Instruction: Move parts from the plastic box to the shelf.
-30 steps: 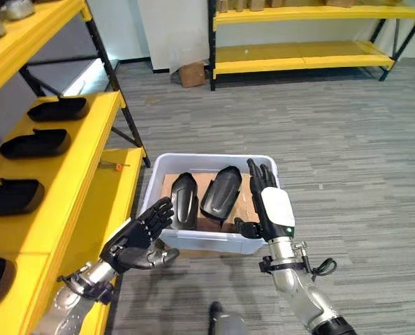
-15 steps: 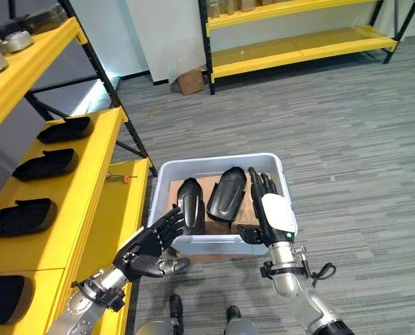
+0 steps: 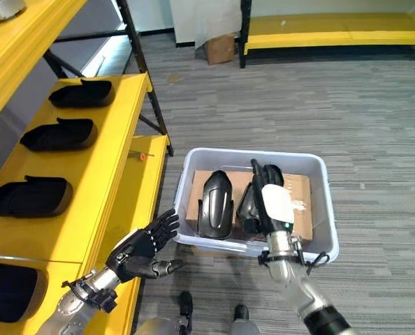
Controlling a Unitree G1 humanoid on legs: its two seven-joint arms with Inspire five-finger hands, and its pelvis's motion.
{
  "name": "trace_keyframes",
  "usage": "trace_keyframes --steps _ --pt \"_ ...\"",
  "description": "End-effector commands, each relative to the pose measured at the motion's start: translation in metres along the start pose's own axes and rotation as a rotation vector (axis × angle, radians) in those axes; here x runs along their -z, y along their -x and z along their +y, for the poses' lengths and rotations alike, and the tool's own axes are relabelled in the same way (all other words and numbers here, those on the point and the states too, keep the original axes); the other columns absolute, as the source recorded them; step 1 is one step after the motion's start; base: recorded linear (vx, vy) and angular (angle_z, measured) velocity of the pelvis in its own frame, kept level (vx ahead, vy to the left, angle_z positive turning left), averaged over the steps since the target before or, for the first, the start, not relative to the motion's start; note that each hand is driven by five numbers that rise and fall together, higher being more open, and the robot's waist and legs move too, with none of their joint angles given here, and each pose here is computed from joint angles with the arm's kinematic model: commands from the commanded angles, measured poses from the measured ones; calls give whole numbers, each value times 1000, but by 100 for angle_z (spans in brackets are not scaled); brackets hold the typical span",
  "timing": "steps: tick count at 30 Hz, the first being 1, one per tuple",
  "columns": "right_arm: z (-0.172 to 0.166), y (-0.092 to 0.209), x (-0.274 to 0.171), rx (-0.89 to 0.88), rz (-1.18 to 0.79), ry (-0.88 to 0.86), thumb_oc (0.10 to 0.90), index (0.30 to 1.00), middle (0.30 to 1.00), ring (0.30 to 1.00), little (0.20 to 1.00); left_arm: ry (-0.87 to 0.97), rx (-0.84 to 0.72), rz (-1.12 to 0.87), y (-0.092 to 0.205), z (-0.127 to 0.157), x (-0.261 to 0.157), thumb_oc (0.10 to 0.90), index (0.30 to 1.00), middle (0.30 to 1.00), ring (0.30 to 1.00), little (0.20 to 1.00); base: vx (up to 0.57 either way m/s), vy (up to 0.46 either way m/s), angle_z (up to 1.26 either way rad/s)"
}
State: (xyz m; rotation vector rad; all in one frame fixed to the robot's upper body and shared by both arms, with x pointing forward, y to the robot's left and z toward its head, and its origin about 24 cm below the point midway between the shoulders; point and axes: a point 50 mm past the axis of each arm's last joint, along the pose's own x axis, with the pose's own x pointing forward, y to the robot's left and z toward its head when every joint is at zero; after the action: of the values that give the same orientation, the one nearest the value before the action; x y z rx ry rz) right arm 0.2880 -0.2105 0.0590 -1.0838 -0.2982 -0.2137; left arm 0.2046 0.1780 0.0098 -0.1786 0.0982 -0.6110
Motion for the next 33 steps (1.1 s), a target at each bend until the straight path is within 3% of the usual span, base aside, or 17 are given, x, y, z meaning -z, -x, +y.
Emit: trace_keyframes --steps 1,7,13,30,33 --pt "-42 -43 -21 264 -108 40 900 1000 1000 1000 1000 -33 138 -228 -20 -10 -46 900 1000 1000 1000 1000 -43 18 11" --pt "-54 -69 -3 337 -2 182 900 1000 1000 1000 1000 -33 201 -225 -31 -14 -49 900 1000 1000 1000 1000 -49 4 7" --pt "-48 -70 27 328 188 217 900 1000 1000 1000 1000 -35 208 -237 -37 -15 -52 900 1000 1000 1000 1000 4 7 8" --pt "-30 -72 21 241 232 170 900 1000 1000 1000 1000 -50 205 -248 -46 -17 -56 900 1000 1000 1000 1000 3 2 3" --pt "-28 -68 5 303 148 107 900 1000 1000 1000 1000 -50 191 -257 -47 -19 -56 900 1000 1000 1000 1000 -6 54 -1"
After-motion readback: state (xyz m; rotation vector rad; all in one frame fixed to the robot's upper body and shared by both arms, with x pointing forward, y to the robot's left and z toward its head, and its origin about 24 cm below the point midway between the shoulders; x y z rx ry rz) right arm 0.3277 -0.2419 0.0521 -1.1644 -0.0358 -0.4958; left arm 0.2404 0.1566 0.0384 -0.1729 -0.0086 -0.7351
